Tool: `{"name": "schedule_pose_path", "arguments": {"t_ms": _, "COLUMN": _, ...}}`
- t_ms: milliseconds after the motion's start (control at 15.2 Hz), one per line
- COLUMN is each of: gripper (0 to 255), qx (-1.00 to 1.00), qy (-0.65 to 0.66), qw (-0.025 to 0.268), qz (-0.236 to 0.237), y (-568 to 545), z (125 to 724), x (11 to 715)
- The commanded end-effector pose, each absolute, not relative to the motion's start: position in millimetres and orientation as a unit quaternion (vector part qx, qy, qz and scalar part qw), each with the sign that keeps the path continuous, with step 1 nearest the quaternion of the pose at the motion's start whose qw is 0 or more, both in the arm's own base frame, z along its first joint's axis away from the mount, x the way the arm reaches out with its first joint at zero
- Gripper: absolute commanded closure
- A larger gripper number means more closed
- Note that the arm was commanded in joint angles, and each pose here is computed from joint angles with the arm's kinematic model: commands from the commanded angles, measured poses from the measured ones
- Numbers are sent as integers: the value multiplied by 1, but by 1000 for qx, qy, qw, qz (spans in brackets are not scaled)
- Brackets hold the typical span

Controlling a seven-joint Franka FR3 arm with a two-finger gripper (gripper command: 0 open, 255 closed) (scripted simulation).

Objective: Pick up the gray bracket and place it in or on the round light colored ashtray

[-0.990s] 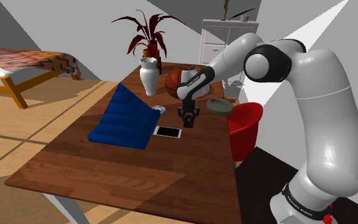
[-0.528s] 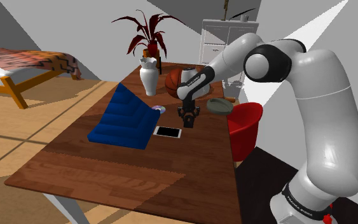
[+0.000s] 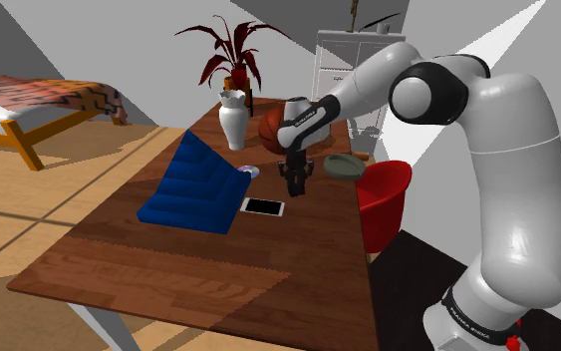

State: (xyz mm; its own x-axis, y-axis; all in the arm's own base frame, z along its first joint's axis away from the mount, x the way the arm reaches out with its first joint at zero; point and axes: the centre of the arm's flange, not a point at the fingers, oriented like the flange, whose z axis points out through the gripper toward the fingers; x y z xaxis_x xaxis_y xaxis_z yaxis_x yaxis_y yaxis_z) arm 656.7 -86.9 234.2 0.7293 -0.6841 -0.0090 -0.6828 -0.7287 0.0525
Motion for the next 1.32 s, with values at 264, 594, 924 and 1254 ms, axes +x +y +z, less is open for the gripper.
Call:
{"name": "schedule_pose_path", "arguments": {"t_ms": 264, "gripper": 255, "qx": 930, "qy": -368, "qw": 23, "qz": -14, "y": -87, "z": 267, "x": 657}}
{"name": "schedule_pose_path", "arguments": {"t_ms": 594, "gripper": 255, "qx": 930, "qy": -368, "qw": 23, "qz": -14, "y": -87, "z": 293, "x": 657}}
{"name": "schedule_pose_path", "arguments": {"t_ms": 924, "gripper": 255, "qx": 930, "qy": -368, "qw": 23, "qz": -14, "y": -126, "z": 302, "x": 652}}
{"name": "schedule_pose_path", "arguments": {"t_ms": 1254, "gripper": 255, "qx": 930, "qy": -368, "qw": 23, "qz": -14, "y": -192, "z": 299, "x": 644}}
